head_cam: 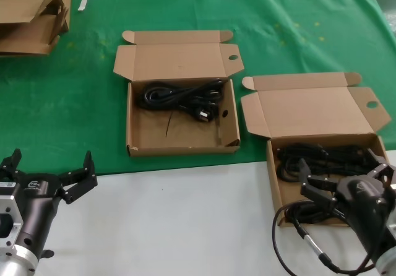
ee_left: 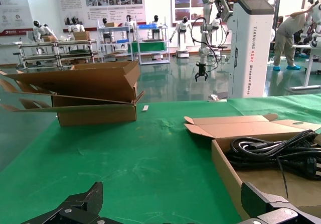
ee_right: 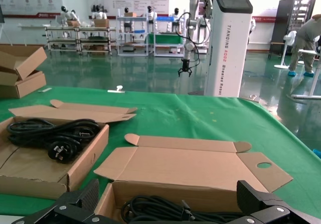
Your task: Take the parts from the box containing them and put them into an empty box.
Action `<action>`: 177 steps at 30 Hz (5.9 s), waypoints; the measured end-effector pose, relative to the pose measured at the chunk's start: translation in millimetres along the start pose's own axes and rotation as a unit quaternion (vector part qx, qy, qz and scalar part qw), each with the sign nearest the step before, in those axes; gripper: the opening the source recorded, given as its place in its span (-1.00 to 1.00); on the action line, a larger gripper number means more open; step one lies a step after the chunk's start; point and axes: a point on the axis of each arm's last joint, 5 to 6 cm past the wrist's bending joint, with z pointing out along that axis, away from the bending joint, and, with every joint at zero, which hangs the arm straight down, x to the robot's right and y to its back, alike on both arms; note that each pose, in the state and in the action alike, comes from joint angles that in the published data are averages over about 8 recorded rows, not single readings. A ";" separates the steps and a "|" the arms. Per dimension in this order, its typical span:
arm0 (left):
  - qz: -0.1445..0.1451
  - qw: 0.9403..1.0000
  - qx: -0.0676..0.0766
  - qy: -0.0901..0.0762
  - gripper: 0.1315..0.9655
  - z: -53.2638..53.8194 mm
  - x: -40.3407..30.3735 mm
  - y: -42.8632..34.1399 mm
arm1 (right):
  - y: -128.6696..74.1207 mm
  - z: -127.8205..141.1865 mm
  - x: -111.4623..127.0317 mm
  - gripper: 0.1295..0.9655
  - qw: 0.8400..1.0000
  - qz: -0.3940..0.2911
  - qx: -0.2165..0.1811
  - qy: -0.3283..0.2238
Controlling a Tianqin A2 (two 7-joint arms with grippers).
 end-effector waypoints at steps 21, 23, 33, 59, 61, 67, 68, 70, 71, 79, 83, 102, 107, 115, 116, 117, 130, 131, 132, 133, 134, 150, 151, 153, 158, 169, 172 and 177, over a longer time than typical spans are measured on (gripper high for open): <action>0.000 1.000 0.000 0.000 1.00 0.0 0.0 0.0 | 0.0 0.0 0.0 1.00 1.000 0.000 0.000 0.000; 0.000 1.000 0.000 0.000 1.00 0.0 0.0 0.0 | 0.0 0.0 0.0 1.00 1.000 0.000 0.000 0.000; 0.000 1.000 0.000 0.000 1.00 0.0 0.0 0.0 | 0.0 0.0 0.0 1.00 1.000 0.000 0.000 0.000; 0.000 1.000 0.000 0.000 1.00 0.0 0.0 0.0 | 0.0 0.0 0.0 1.00 1.000 0.000 0.000 0.000; 0.000 1.000 0.000 0.000 1.00 0.0 0.0 0.0 | 0.0 0.0 0.0 1.00 1.000 0.000 0.000 0.000; 0.000 1.000 0.000 0.000 1.00 0.0 0.0 0.0 | 0.0 0.0 0.0 1.00 1.000 0.000 0.000 0.000; 0.000 1.000 0.000 0.000 1.00 0.0 0.0 0.0 | 0.0 0.0 0.0 1.00 1.000 0.000 0.000 0.000; 0.000 1.000 0.000 0.000 1.00 0.0 0.0 0.0 | 0.0 0.0 0.0 1.00 1.000 0.000 0.000 0.000; 0.000 1.000 0.000 0.000 1.00 0.0 0.0 0.0 | 0.0 0.0 0.0 1.00 1.000 0.000 0.000 0.000; 0.000 1.000 0.000 0.000 1.00 0.0 0.0 0.0 | 0.0 0.0 0.0 1.00 1.000 0.000 0.000 0.000; 0.000 1.000 0.000 0.000 1.00 0.0 0.0 0.0 | 0.0 0.0 0.0 1.00 1.000 0.000 0.000 0.000; 0.000 1.000 0.000 0.000 1.00 0.0 0.0 0.0 | 0.0 0.0 0.0 1.00 1.000 0.000 0.000 0.000; 0.000 1.000 0.000 0.000 1.00 0.0 0.0 0.0 | 0.0 0.0 0.0 1.00 1.000 0.000 0.000 0.000; 0.000 1.000 0.000 0.000 1.00 0.0 0.0 0.0 | 0.0 0.0 0.0 1.00 1.000 0.000 0.000 0.000; 0.000 1.000 0.000 0.000 1.00 0.0 0.0 0.0 | 0.0 0.0 0.0 1.00 1.000 0.000 0.000 0.000; 0.000 1.000 0.000 0.000 1.00 0.0 0.0 0.0 | 0.0 0.0 0.0 1.00 1.000 0.000 0.000 0.000; 0.000 1.000 0.000 0.000 1.00 0.0 0.0 0.0 | 0.0 0.0 0.0 1.00 1.000 0.000 0.000 0.000; 0.000 1.000 0.000 0.000 1.00 0.0 0.0 0.0 | 0.0 0.0 0.0 1.00 1.000 0.000 0.000 0.000; 0.000 1.000 0.000 0.000 1.00 0.0 0.0 0.0 | 0.0 0.0 0.0 1.00 1.000 0.000 0.000 0.000; 0.000 1.000 0.000 0.000 1.00 0.0 0.0 0.0 | 0.0 0.0 0.0 1.00 1.000 0.000 0.000 0.000; 0.000 1.000 0.000 0.000 1.00 0.0 0.0 0.0 | 0.0 0.0 0.0 1.00 1.000 0.000 0.000 0.000; 0.000 1.000 0.000 0.000 1.00 0.0 0.0 0.0 | 0.0 0.0 0.0 1.00 1.000 0.000 0.000 0.000; 0.000 1.000 0.000 0.000 1.00 0.0 0.0 0.0 | 0.0 0.0 0.0 1.00 1.000 0.000 0.000 0.000; 0.000 1.000 0.000 0.000 1.00 0.0 0.0 0.0 | 0.0 0.0 0.0 1.00 1.000 0.000 0.000 0.000; 0.000 1.000 0.000 0.000 1.00 0.0 0.0 0.0 | 0.0 0.0 0.0 1.00 1.000 0.000 0.000 0.000; 0.000 1.000 0.000 0.000 1.00 0.0 0.0 0.0 | 0.0 0.0 0.0 1.00 1.000 0.000 0.000 0.000; 0.000 1.000 0.000 0.000 1.00 0.0 0.0 0.0 | 0.0 0.0 0.0 1.00 1.000 0.000 0.000 0.000; 0.000 1.000 0.000 0.000 1.00 0.0 0.0 0.0 | 0.0 0.0 0.0 1.00 1.000 0.000 0.000 0.000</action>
